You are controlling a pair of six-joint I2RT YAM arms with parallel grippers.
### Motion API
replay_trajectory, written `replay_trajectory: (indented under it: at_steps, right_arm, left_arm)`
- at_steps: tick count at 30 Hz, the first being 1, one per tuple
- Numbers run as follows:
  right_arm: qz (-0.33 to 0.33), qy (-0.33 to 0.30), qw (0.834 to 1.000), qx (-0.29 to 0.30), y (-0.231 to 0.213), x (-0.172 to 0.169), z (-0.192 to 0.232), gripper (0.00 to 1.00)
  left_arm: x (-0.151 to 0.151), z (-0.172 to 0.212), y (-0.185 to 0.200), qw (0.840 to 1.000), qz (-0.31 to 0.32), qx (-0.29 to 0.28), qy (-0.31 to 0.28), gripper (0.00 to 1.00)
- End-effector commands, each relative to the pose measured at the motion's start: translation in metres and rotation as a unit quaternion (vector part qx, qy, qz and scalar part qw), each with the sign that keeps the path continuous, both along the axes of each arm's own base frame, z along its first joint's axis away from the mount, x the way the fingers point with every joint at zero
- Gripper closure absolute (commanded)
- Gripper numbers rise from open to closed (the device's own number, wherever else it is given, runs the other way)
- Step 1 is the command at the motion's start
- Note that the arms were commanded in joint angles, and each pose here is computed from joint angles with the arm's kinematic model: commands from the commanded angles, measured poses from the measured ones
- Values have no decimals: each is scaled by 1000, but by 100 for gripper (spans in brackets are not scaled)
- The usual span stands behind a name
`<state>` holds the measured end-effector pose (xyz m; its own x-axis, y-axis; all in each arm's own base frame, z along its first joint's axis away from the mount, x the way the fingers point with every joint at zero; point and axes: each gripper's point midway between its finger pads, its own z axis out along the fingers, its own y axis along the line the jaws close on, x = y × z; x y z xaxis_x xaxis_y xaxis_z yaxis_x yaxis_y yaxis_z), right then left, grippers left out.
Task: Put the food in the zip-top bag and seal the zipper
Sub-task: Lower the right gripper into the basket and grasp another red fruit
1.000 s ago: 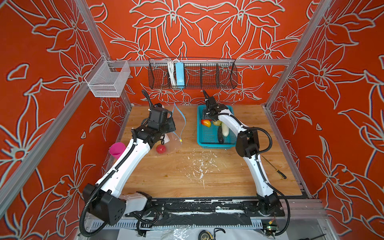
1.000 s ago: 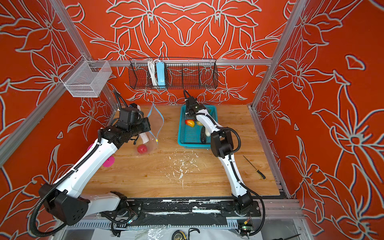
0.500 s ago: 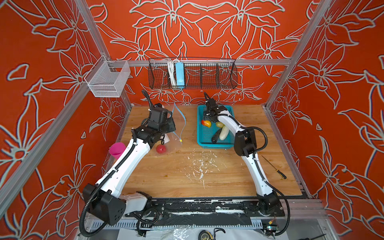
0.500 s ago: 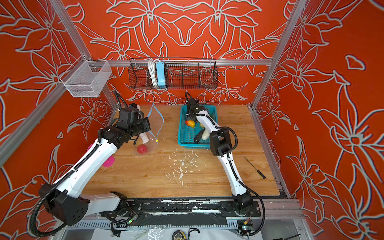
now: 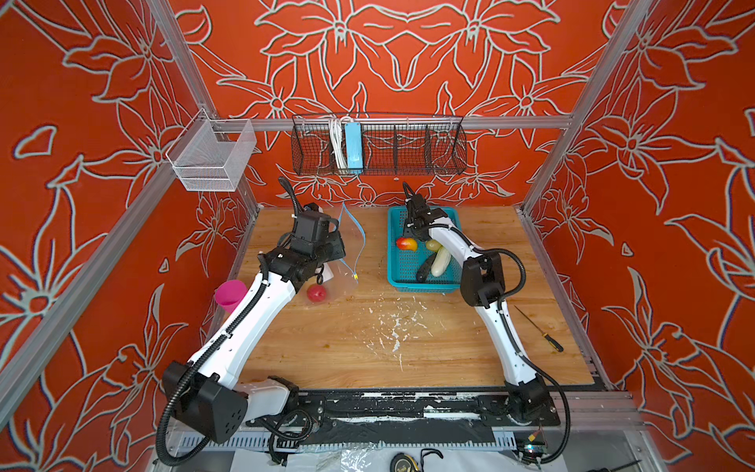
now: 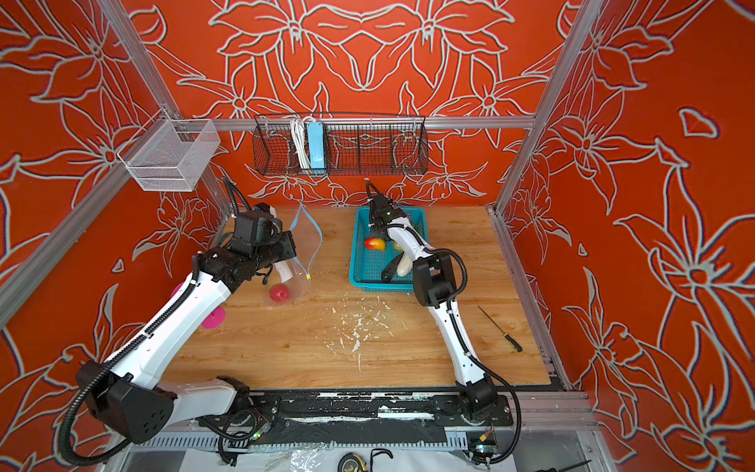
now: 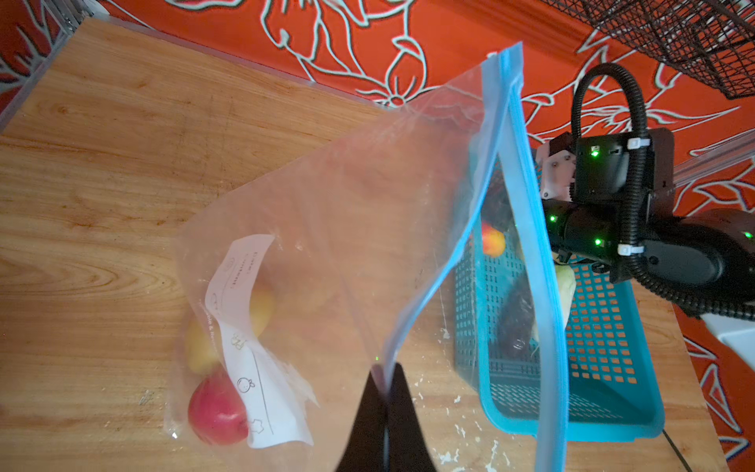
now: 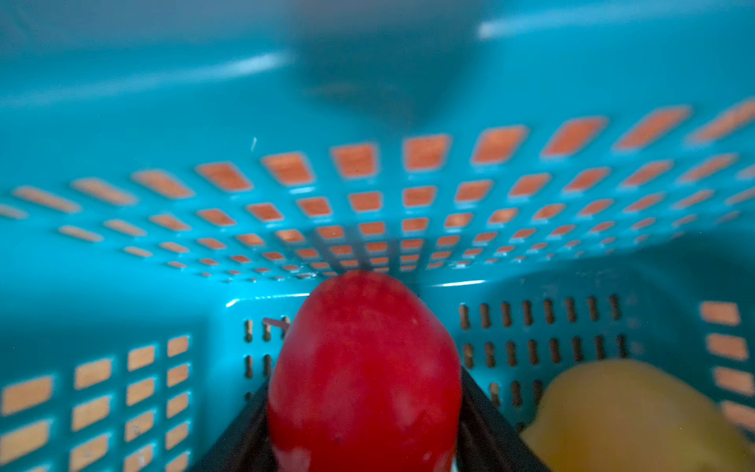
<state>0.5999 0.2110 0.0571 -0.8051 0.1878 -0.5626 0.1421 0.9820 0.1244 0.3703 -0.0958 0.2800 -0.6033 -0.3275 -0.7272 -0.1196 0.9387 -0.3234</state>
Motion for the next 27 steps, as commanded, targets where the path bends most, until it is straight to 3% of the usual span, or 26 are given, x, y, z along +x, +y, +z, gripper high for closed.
replay_trajectory:
  at_steps: [1, 11, 27]
  right_arm:
    - [-2, 1, 1000, 16, -1, 2, 6, 49]
    - [25, -22, 997, 71, 11, -12, 56, 51]
    - [44, -20, 991, 124, 18, -43, 78, 53]
  left_arm:
    - [1, 1, 2, 1000, 3, -3, -5, 100]
    - [0, 2, 1, 1000, 2, -6, -7, 100]
    - [-1, 2, 0, 1000, 1, -9, -8, 100]
